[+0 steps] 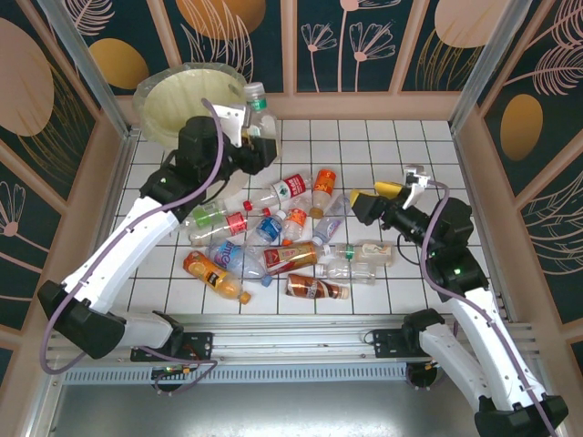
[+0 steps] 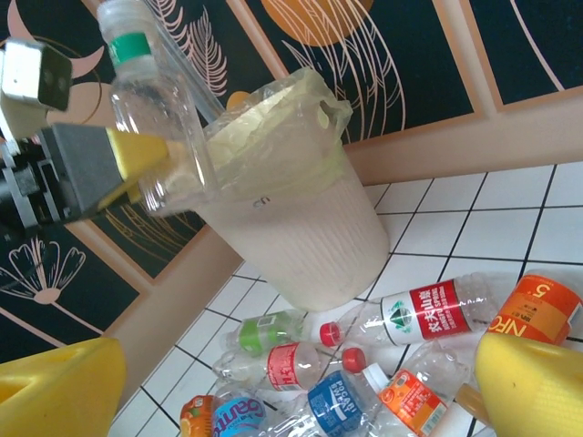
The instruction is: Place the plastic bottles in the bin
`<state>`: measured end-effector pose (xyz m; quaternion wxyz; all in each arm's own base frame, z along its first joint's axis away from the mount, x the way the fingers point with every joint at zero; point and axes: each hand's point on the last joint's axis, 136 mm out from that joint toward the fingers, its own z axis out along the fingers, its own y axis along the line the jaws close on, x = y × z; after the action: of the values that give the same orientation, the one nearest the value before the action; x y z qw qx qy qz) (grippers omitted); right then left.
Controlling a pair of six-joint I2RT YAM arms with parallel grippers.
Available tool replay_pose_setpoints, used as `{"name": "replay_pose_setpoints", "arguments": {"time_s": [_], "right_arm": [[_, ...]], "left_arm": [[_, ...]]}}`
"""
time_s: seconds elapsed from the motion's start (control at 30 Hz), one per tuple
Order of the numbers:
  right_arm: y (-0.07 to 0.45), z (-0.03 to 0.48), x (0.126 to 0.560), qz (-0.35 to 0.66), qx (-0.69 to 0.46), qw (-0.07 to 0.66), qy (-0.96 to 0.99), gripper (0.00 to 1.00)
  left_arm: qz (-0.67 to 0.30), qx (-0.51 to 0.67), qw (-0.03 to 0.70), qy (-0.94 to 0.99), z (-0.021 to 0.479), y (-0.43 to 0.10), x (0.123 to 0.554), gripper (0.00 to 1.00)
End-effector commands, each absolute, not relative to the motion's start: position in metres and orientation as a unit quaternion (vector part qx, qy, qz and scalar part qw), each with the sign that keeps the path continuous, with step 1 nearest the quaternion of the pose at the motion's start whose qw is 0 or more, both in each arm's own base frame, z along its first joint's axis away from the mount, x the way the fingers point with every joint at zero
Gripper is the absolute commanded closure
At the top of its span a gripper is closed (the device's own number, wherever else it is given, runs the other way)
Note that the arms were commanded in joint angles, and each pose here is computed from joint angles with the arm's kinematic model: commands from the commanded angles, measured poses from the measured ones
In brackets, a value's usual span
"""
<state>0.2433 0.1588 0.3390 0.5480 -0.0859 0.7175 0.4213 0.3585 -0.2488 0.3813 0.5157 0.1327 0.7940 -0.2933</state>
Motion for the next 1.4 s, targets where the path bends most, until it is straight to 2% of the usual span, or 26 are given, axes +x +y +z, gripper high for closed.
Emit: {"name": "replay_pose_setpoints", "arguments": {"time_s": [0.0, 0.13, 0.5, 0.8, 1.37], "right_arm": [[0.159, 0.355, 0.247, 0.416, -0.099, 0.573, 0.699, 0.02], [0.160, 0.358, 0.253, 0.412, -0.099, 0.574, 0.701, 0.02], [0.164, 0.352, 0.264, 0.402, -0.106, 0.569, 0.710, 0.03], [0.168, 0.345, 0.267, 0.403, -0.109, 0.552, 0.722, 0.03], [0.172, 0.316, 0.273, 0.400, -0.091, 0.507, 0.758, 0.03]], "left_arm": [[-0.248, 0.141, 0.543, 0.790, 0.401, -0.237, 0.370, 0.45], [-0.215, 0.124, 0.566, 0.786, 0.425, -0.222, 0.392, 0.44], [-0.135, 0.067, 0.572, 0.806, 0.435, -0.167, 0.460, 0.46], [-0.049, 0.036, 0.524, 0.850, 0.388, -0.123, 0.497, 0.46], [-0.015, -0.001, 0.406, 0.914, 0.297, -0.080, 0.534, 0.45]]}}
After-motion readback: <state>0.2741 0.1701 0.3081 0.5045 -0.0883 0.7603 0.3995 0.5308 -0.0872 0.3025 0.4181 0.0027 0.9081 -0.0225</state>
